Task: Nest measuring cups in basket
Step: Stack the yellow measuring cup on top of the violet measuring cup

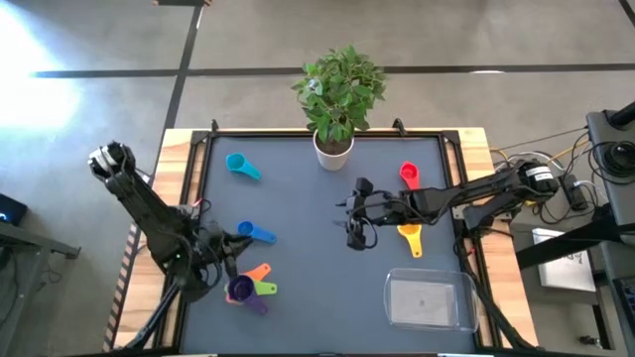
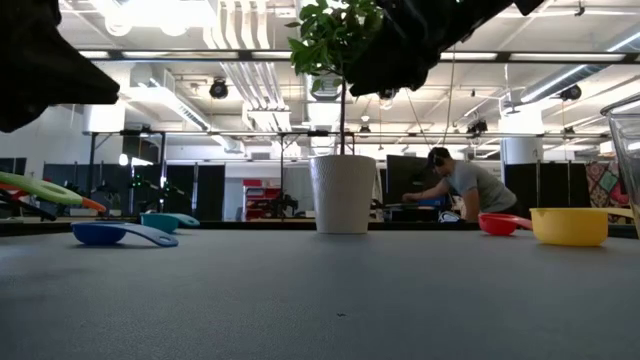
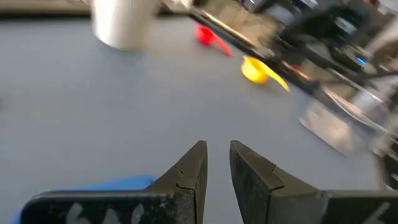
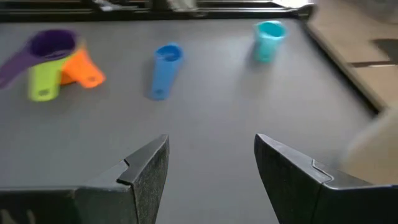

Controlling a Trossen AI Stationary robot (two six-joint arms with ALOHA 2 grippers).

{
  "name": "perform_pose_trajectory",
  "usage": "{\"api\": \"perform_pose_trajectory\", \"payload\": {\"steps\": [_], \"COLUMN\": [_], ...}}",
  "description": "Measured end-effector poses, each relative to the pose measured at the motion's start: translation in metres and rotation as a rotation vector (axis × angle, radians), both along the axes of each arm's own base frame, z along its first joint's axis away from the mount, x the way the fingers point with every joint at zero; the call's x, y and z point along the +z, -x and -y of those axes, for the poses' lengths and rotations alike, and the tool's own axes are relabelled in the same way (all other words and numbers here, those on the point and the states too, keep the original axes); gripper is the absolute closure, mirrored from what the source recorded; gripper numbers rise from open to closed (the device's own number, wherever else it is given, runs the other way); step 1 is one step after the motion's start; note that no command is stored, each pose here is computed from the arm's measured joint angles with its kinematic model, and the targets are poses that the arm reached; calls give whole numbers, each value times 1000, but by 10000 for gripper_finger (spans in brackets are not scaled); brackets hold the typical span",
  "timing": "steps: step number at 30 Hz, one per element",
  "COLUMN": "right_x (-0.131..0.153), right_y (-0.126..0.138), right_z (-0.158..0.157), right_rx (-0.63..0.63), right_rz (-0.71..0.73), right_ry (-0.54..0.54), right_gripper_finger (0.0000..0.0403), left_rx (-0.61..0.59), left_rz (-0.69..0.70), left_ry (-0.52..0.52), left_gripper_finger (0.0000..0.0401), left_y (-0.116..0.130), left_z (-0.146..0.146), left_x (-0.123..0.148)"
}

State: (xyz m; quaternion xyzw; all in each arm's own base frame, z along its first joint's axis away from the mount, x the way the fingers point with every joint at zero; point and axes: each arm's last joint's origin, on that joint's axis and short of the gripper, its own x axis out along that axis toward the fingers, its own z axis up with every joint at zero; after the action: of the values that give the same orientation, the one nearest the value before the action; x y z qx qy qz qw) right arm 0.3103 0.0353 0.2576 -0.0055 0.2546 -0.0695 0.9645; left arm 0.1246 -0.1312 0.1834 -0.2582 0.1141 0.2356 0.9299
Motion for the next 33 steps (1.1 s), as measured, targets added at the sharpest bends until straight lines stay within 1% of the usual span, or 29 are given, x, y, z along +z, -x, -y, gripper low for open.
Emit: {"api": "perform_pose_trajectory", "payload": {"steps": [3, 5, 8, 11, 13, 17, 20, 24, 28, 33], "right_x": [-1, -2, -3, -5, -7, -7, -6, 0, 6, -2], "right_y": [0, 1, 1, 3, 4, 4, 6, 14, 26, 42], "right_z": [-4, -6, -10, -15, -20, -26, -29, -35, -35, -30], "right_rx": [80, 119, 130, 145, 163, 186, 183, 156, 168, 161], "right_rz": [-9, -15, -8, -12, -11, 1, 3, 28, 58, 116], "right_ry": [-29, -32, -46, -58, -60, -53, -37, 4, 1, -16], "right_gripper_finger": [177, 177, 177, 177, 177, 177, 177, 177, 177, 177], "left_rx": [-114, -181, -241, -277, -304, -370, -383, -365, -361, -358], "left_rz": [15, 51, 106, 150, 176, 235, 266, 274, 272, 268], "left_ry": [-3, -49, -132, -171, -165, -106, -111, -156, -175, -193], "left_gripper_finger": [350, 350, 350, 350, 350, 351, 351, 351, 351, 351], "left_y": [-6, -11, -16, -22, -28, -42, -50, -54, -55, -55], "left_z": [10, 16, 20, 17, 10, -8, -19, -25, -26, -27], "left_x": [7, 13, 21, 24, 21, 16, 17, 19, 19, 19]}}
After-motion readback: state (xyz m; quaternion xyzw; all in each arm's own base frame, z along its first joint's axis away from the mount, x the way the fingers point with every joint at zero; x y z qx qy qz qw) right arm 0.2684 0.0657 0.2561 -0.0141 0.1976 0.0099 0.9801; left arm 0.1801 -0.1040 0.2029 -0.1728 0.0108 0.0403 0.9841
